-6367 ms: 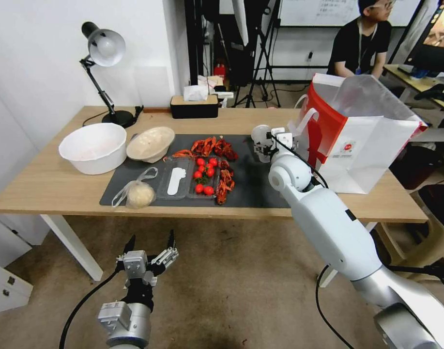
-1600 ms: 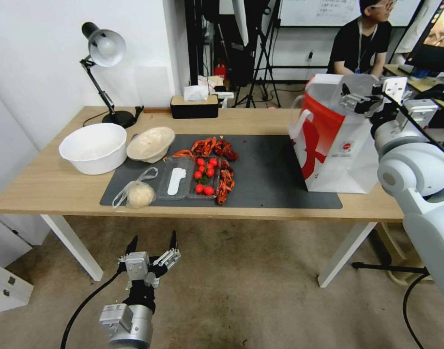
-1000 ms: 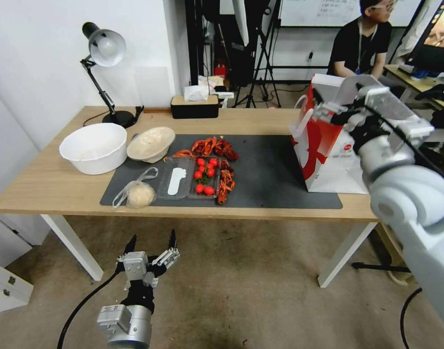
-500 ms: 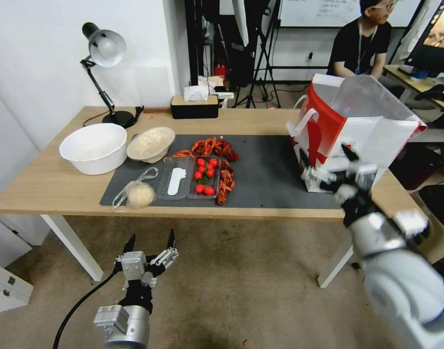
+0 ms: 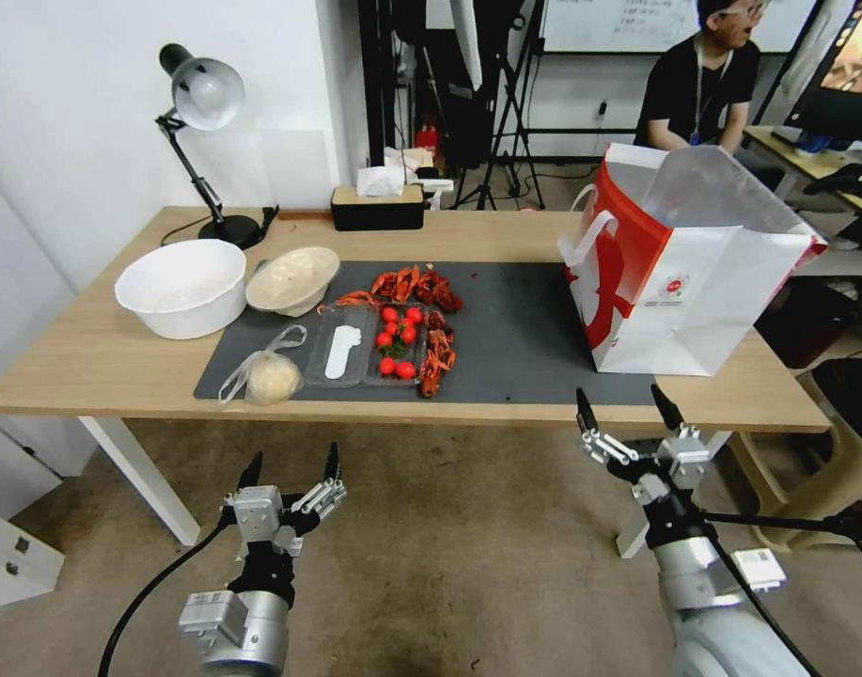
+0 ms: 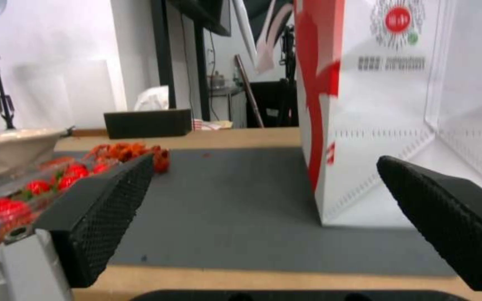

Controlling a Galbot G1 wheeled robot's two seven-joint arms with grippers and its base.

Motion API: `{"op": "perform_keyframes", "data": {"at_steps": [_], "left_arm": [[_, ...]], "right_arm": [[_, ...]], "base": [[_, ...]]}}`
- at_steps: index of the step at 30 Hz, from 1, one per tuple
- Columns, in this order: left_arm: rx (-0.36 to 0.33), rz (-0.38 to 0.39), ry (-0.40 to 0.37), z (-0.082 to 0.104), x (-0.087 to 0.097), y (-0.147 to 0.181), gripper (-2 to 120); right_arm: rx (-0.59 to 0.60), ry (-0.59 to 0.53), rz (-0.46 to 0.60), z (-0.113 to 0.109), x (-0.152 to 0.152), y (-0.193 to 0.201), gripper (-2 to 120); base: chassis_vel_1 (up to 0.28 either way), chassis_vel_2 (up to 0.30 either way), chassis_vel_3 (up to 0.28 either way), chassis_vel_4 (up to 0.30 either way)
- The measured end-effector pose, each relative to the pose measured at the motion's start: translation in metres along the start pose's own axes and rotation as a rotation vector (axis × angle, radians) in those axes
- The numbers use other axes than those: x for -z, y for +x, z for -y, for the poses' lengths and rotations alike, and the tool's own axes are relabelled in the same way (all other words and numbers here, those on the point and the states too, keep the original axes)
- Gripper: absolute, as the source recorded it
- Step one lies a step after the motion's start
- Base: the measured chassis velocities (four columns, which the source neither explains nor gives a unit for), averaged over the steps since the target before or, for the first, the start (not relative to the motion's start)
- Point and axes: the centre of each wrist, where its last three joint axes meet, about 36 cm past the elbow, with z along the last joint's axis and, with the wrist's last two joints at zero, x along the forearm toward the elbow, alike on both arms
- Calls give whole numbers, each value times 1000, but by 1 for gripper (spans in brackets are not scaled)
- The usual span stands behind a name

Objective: Pick up the trash from the table and place it into the takeout bag.

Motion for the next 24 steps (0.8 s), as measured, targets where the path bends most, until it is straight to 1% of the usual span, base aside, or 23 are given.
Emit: {"op": "perform_keyframes", "data": {"at_steps": [8, 15, 18, 19, 22, 24], "left_arm": [[2, 4, 4, 1, 0, -1, 100], [3, 13, 1, -1, 0, -6, 100], [10, 54, 2, -10, 9, -21, 100], [10, 54, 2, -10, 9, -21, 100], [14, 92, -8, -25, 23, -43, 100], [14, 96, -9, -28, 26, -47, 100]], "right_arm": [[-3, -11, -32, -6, -20, 8, 100], [2, -20, -45, -15, -26, 12, 100], [5, -23, -52, -22, -29, 15, 100], [5, -23, -52, -22, -29, 15, 100], [10, -17, -60, -26, -30, 19, 100], [10, -16, -62, -26, -31, 20, 100]], "base": [[0, 0, 0, 0], [0, 0, 0, 0], [0, 0, 0, 0], [0, 0, 0, 0], [0, 0, 0, 0], [0, 0, 0, 0]]}}
